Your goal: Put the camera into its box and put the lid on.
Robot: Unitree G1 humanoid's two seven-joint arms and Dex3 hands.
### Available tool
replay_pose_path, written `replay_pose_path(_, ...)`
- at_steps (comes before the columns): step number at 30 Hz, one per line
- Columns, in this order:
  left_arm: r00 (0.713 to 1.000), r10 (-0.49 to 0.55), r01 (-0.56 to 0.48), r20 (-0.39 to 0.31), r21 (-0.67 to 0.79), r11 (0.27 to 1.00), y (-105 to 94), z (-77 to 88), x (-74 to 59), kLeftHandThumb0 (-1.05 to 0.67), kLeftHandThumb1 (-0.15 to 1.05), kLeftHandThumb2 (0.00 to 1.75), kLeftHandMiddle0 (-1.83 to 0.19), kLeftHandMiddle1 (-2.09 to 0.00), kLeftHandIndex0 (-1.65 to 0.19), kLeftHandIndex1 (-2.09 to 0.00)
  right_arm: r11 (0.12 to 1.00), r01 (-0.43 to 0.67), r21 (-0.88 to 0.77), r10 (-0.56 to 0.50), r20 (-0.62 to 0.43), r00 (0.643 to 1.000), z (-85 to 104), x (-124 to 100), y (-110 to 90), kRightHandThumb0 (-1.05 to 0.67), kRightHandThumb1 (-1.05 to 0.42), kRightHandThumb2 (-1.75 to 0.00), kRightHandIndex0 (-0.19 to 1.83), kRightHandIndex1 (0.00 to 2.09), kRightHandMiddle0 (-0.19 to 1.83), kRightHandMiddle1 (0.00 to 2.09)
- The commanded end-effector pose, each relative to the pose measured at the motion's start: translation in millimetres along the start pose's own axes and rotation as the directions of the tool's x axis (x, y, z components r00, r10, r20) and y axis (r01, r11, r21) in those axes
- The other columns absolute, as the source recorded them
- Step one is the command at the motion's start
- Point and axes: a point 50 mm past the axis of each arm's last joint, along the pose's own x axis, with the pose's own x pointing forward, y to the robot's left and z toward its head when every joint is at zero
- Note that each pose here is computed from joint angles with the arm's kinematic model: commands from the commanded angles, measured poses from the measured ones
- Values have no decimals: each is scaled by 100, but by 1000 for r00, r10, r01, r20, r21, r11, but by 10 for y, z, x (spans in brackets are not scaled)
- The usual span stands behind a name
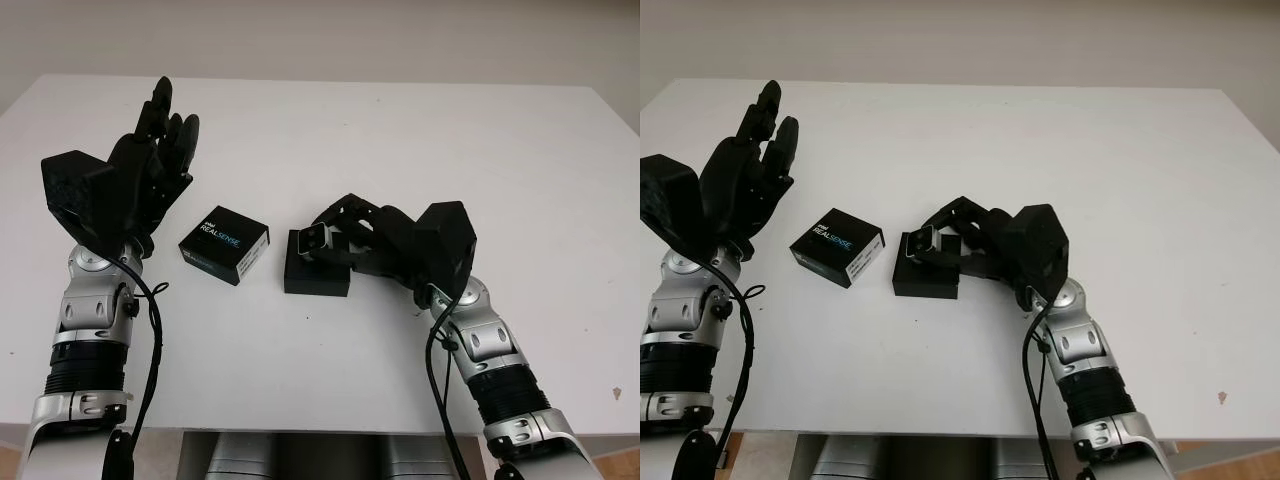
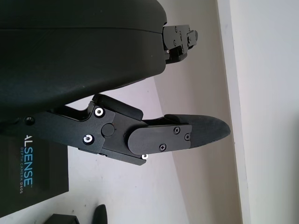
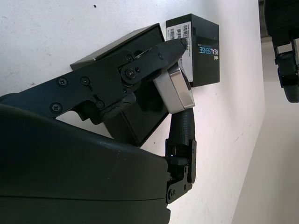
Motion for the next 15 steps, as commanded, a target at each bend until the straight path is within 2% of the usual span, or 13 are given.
replay_pose_path(1,1000,7,-7,9,8,1000,28,8,-15,-69,105,46,11,-6,12,-6,1000,10,-7,-10,0,1000,-1,-30,-29,-42,-92,-5,13,5,27,171)
replay_pose_path(15,1000,8,-9,17,4,1000,13,22,-10,-69,105,46,11,-5,12,-6,999,-16,-28,15,-19,1000,-85,2,33,-44,-92,-5,14,6,27,170)
